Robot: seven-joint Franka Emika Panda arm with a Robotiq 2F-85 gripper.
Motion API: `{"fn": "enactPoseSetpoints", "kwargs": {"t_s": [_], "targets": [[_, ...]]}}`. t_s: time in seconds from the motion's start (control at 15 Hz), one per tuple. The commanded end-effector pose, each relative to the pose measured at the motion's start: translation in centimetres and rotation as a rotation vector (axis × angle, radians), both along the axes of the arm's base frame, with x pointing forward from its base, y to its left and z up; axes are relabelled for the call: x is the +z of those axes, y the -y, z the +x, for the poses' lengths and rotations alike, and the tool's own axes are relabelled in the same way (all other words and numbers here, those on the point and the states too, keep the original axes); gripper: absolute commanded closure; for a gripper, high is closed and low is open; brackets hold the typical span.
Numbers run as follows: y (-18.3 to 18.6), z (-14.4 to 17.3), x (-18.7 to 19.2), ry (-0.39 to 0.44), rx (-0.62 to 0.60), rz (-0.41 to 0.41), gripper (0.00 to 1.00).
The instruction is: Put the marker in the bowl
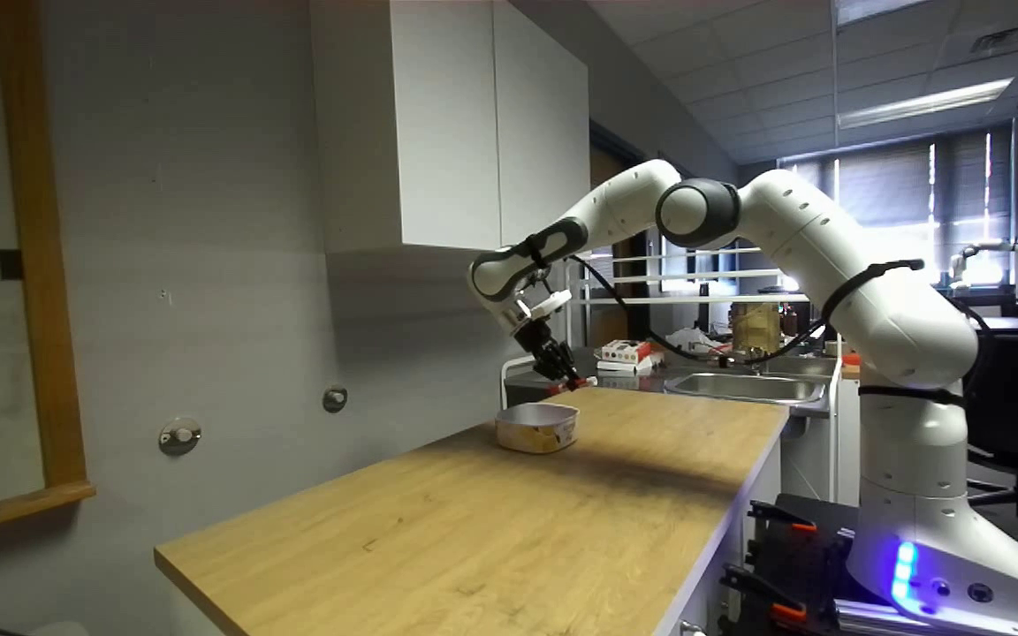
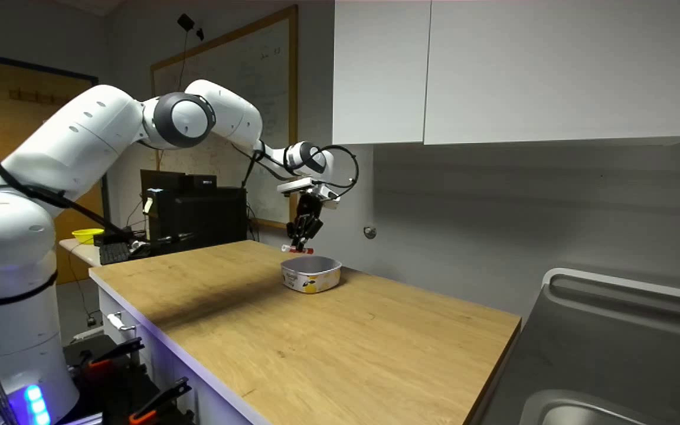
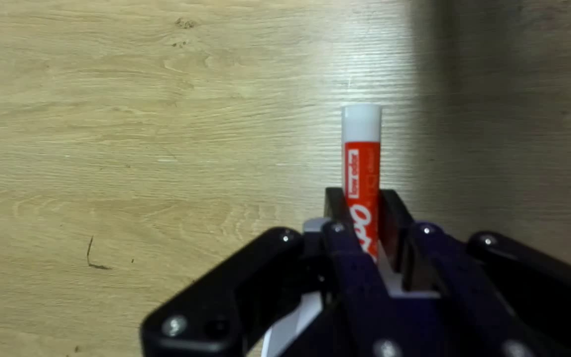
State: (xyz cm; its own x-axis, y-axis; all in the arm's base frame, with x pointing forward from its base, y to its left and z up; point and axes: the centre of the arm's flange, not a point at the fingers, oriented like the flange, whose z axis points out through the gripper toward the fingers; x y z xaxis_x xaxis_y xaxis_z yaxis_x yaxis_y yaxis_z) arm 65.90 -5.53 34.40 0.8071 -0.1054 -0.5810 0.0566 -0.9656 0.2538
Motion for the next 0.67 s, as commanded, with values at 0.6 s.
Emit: {"fn": "enactPoseSetpoints", "kwargs": {"t_s": [0.6], "targets": [[0.57,0.77,-0.29,-0.082,0.04,-0.051,0.95]]}}
